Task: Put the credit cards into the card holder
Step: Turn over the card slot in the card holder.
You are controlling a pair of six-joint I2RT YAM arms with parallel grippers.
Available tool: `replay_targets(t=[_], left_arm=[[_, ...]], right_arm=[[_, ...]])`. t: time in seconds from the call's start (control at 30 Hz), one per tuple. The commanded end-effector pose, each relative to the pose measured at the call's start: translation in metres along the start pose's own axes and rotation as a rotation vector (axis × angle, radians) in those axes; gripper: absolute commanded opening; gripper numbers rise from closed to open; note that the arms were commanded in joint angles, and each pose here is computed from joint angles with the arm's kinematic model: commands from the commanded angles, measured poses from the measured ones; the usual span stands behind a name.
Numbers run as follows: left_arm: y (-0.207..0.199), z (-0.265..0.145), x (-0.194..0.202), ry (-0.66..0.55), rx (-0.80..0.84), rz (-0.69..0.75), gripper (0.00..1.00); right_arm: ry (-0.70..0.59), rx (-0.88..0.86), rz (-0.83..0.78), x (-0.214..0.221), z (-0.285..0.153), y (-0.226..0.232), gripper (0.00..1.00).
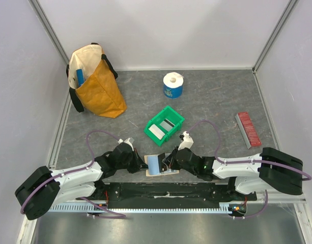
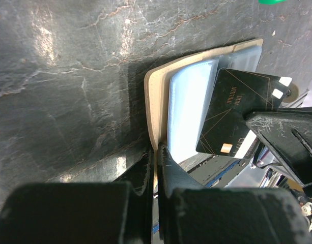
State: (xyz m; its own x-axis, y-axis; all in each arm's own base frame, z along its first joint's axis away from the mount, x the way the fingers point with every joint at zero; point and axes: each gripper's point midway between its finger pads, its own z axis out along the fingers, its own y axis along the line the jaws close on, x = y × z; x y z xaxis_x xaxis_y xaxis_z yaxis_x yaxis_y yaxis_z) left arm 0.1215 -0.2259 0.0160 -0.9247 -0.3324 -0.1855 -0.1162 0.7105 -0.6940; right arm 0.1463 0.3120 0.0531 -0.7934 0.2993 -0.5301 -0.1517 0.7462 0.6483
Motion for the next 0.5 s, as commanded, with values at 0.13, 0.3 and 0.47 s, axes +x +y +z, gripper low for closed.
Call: replay_targets(t=[0.13, 0.3, 0.47], left_arm=[[0.001, 0.001, -0.003, -0.018, -0.003, -0.019, 0.02], [0.000, 0.001, -0.003, -0.017, -0.001, -0.016, 0.02], [0.002, 0.001, -0.002, -0.016, -0.004, -0.019, 0.02]], right_arm=[[-0.009, 0.013, 0.026, 0.002, 0.002, -0.009, 0.00], [0.008, 0.015, 0.038, 0.007, 0.006, -0.012, 0.00], [0.023, 0.037, 0.047, 0.015, 0.009, -0.022, 0.00]])
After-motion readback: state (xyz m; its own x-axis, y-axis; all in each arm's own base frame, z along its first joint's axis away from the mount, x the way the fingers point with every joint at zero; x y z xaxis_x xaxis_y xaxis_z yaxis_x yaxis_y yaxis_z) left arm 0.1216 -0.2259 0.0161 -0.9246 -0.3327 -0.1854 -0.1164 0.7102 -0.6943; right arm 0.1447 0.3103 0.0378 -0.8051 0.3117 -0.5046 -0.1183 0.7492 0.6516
